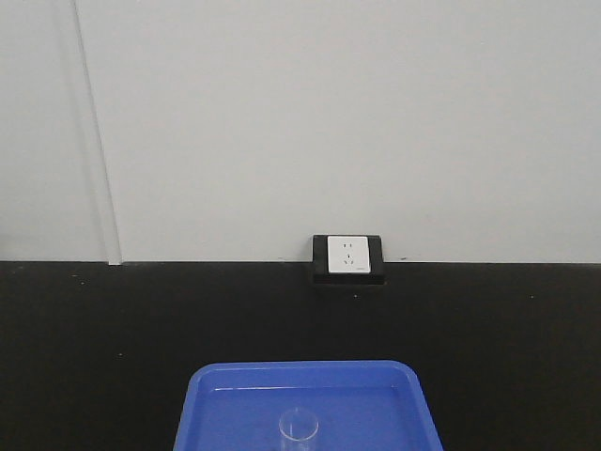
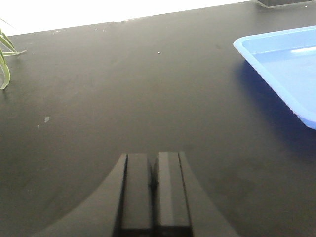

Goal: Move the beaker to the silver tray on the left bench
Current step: 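Move the right gripper toward the clear glass beaker in the blue tray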

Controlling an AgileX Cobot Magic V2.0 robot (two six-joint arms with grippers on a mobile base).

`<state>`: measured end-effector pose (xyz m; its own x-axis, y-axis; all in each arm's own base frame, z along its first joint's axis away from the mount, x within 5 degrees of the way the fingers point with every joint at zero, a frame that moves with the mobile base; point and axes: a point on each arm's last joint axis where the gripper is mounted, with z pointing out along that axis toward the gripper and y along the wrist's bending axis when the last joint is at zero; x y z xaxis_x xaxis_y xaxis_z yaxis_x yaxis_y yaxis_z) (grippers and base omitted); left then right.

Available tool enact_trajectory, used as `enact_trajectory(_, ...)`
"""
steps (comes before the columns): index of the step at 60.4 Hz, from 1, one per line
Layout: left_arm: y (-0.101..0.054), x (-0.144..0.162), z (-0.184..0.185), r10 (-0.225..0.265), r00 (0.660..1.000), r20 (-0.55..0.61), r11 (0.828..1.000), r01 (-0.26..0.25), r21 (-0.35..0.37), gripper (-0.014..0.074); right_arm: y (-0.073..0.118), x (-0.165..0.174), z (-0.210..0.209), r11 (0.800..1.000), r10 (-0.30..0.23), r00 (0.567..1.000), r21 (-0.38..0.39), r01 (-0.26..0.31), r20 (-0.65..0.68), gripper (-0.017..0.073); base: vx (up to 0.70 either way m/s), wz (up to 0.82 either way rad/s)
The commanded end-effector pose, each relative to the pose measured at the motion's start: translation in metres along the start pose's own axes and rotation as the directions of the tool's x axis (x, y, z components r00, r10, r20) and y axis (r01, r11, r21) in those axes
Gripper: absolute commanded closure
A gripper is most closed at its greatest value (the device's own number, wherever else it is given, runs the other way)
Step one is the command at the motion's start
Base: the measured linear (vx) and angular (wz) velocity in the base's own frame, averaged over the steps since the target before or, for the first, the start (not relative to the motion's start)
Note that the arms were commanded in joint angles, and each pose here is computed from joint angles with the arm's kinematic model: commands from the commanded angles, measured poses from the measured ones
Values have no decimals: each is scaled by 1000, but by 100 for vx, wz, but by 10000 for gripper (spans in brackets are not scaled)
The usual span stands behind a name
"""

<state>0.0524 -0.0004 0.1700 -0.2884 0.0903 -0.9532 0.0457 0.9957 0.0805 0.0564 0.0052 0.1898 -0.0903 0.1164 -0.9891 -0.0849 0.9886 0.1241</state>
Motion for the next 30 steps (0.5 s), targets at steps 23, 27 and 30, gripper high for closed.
enact_trajectory(23,-1,-1,2,-3,998,63,1000,2,7,592,2,-15,-2,1000,-8,988,-19,11,151,571,0,0)
enact_trajectory(27,-1,-1,2,-3,998,63,1000,2,7,592,3,-24,-4,999,-22,984,-20,26,175,571,0,0)
enact_trajectory(30,-1,-1,2,-3,998,63,1000,2,7,592,4,-31,-5,999,-39,981,-18,43,188,571,0,0)
